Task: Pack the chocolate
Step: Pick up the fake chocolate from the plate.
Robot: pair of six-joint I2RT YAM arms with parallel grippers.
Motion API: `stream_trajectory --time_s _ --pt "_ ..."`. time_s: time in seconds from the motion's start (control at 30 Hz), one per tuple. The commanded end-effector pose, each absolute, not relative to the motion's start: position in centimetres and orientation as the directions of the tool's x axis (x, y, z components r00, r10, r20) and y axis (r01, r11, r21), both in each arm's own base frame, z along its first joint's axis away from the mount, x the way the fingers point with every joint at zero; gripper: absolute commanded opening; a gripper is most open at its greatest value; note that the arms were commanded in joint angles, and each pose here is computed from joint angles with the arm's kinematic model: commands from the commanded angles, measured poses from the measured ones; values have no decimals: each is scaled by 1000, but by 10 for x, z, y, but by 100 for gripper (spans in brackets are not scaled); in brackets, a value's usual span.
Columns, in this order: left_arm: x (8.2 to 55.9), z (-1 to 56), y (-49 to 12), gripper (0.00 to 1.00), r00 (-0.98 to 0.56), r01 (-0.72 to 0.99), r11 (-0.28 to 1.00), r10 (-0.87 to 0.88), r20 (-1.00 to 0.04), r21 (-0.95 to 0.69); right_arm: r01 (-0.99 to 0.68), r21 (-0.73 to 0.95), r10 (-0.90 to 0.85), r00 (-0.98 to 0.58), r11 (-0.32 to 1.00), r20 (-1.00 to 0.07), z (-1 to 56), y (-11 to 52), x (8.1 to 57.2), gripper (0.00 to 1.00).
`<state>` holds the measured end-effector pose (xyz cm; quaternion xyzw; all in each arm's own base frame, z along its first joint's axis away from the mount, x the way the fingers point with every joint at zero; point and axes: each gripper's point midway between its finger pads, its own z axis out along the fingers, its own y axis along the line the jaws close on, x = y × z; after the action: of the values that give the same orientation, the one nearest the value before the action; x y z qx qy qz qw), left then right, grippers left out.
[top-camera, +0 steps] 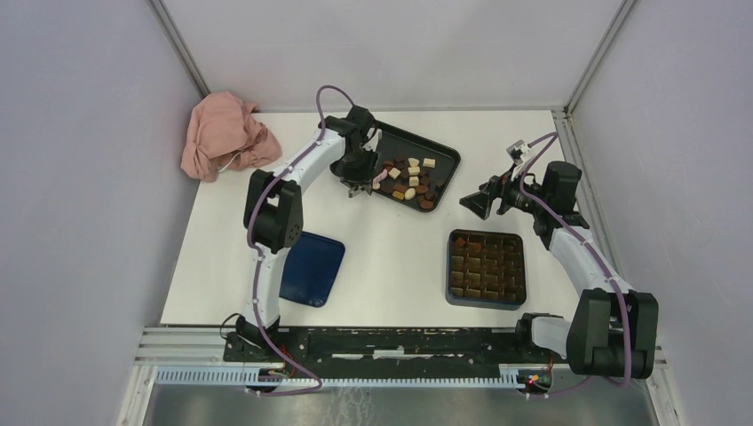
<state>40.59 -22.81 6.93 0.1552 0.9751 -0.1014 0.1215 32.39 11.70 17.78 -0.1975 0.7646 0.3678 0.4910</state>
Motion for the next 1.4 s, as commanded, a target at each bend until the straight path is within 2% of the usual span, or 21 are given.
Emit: stream_trajectory --time_s 0.0,0.23,0.6,1.37 --pt "412 90 -241 47 -890 388 906 321 -324 -168 -703 310 46 -368 640 -929 200 117 330 98" --pt "406 98 -246 47 -884 404 897 332 -329 -181 -703 311 47 -368 640 -929 200 117 330 98" --pt "419 115 -227 47 -874 377 921 319 -367 -96 -706 312 48 -368 636 -929 200 117 330 98" --pt "402 104 -221 47 -901 373 915 319 -292 -152 -707 315 49 -369 634 -928 200 118 329 98"
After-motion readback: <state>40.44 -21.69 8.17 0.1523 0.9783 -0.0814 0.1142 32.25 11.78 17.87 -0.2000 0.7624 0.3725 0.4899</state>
